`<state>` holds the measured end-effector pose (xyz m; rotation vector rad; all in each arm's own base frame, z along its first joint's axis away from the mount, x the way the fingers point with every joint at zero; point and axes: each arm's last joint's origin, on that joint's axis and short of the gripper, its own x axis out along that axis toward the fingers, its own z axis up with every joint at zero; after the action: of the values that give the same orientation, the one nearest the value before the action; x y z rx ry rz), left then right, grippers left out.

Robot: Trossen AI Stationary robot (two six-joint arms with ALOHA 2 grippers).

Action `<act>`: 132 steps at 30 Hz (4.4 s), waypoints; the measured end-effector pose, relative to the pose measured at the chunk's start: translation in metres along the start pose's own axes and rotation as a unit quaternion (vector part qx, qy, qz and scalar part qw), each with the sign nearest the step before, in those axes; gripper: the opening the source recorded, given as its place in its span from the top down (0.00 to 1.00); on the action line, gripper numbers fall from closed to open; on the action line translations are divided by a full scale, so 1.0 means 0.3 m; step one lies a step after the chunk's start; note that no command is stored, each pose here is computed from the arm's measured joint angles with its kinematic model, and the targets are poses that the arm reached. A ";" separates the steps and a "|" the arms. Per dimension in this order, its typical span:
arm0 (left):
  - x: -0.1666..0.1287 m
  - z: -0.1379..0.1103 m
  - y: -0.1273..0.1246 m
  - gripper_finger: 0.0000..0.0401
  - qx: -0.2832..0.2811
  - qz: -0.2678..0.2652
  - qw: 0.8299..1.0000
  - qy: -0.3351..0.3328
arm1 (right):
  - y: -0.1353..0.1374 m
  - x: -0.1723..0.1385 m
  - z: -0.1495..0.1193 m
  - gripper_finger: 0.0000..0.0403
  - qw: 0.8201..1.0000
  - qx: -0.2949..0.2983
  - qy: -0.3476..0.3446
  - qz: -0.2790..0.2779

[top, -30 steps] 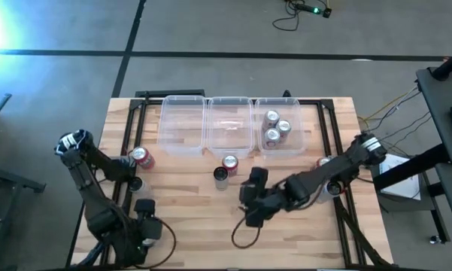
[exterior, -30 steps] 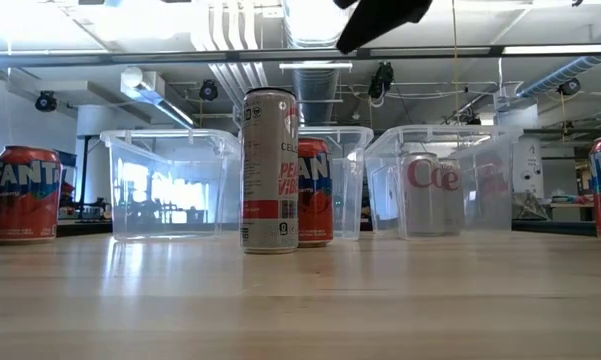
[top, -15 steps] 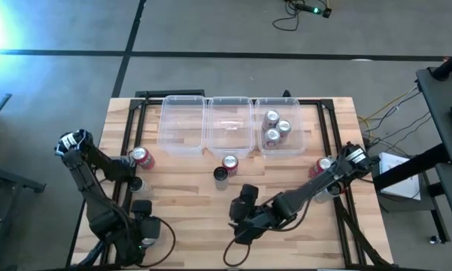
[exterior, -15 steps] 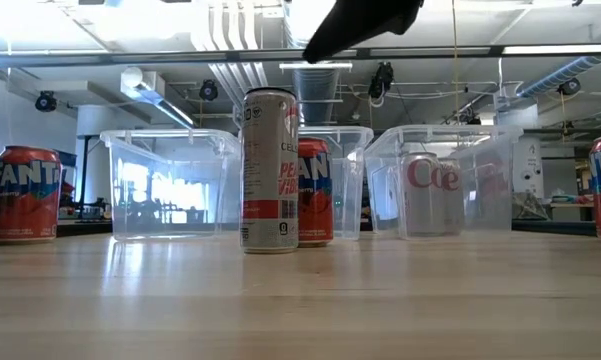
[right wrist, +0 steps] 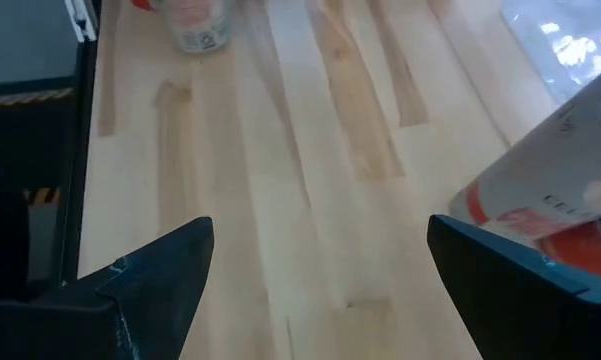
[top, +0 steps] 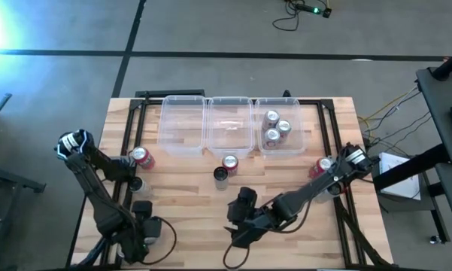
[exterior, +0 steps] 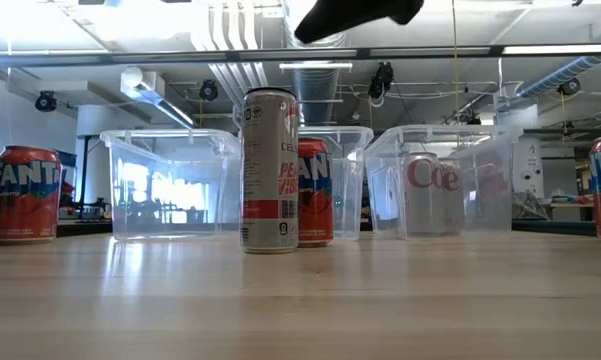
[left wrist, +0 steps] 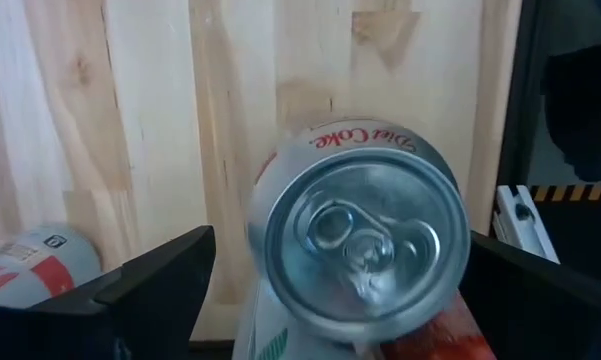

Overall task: Sort soda cans
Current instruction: Put the red silver soda can into the right transparent bin

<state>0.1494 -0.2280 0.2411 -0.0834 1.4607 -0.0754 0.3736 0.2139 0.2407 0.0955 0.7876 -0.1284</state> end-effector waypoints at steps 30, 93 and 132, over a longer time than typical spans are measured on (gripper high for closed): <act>0.014 0.378 0.094 0.30 0.077 0.059 0.992 -0.079 | 0.084 -0.034 -0.143 0.10 1.000 0.007 0.004 -0.028; 0.175 0.309 0.123 0.11 -0.068 0.033 0.928 -0.365 | 0.003 0.013 0.160 0.10 0.993 -0.093 -0.021 0.069; 0.360 0.433 0.131 0.13 -0.061 0.059 0.896 -0.435 | -0.082 0.221 0.063 0.10 0.988 -0.078 0.126 0.035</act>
<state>0.2903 -0.1985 0.1444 -0.1115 0.5650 0.1433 0.4295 0.1818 0.2058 -0.0086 1.0436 0.0132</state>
